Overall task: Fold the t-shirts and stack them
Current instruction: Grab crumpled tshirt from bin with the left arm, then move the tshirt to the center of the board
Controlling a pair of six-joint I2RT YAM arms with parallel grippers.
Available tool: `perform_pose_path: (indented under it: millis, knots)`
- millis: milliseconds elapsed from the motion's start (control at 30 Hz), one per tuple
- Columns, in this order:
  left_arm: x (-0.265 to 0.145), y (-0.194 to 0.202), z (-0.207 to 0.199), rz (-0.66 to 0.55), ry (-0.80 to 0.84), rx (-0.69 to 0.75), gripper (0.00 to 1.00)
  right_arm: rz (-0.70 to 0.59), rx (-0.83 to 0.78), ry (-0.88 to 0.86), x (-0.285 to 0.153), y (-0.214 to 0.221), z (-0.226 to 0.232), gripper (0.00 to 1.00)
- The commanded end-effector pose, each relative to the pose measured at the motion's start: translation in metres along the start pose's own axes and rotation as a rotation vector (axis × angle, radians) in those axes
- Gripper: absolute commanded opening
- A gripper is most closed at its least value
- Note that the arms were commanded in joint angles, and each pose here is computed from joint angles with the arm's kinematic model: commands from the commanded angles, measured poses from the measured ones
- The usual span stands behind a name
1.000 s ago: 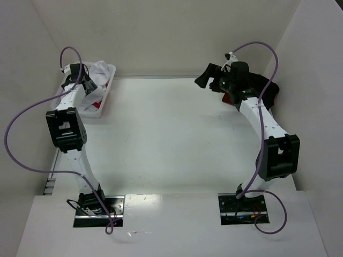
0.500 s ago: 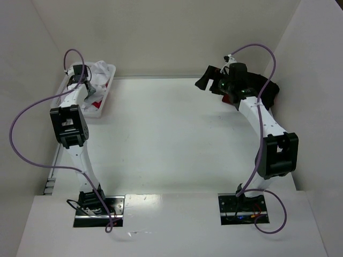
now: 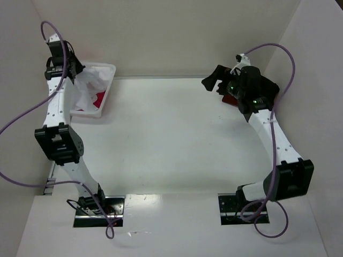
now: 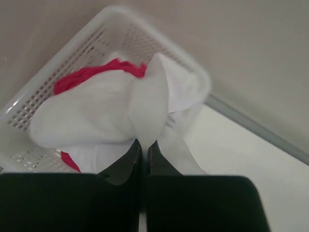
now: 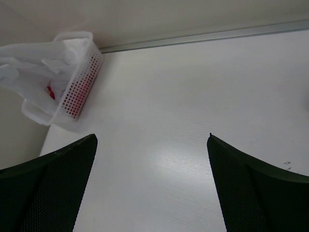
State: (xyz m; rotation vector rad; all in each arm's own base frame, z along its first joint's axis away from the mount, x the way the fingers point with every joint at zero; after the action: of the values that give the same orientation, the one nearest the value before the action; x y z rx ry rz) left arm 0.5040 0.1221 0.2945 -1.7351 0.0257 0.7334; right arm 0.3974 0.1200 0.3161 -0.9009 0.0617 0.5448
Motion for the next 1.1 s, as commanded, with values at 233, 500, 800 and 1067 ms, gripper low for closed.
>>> perform_pose_path:
  millis: [233,500,800,1067]
  knots:
    - [-0.361,-0.078,-0.157,-0.415,0.989,0.285,0.0,-0.232,-0.057,-0.036,-0.114,-0.021,0.04,1.0]
    - [-0.38,0.044,-0.159,-0.097,1.274,0.253,0.95,-0.235,-0.004,-0.037,-0.159,-0.002,0.044,1.0]
    - [-0.319,0.104,-0.138,0.035,0.992,0.203,1.0,-0.131,-0.027,0.074,-0.148,0.017,0.019,1.0]
    - [-0.279,0.191,-0.17,0.373,1.114,0.346,1.0,0.053,0.045,0.254,-0.114,0.07,-0.036,1.0]
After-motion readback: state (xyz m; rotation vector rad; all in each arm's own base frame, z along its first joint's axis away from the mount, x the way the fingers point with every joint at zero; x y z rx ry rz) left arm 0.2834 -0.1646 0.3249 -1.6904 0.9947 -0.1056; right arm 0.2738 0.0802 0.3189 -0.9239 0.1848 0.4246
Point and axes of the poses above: each gripper's point midway between its finger pads, its own x axis out along the fingers, its own z axis along the line the jaws close on, y = z × x, the point moved 4 cm from there along -x, back along the fingers, and after that the axes turned 10 degrees about x, right-handed, at the moved point
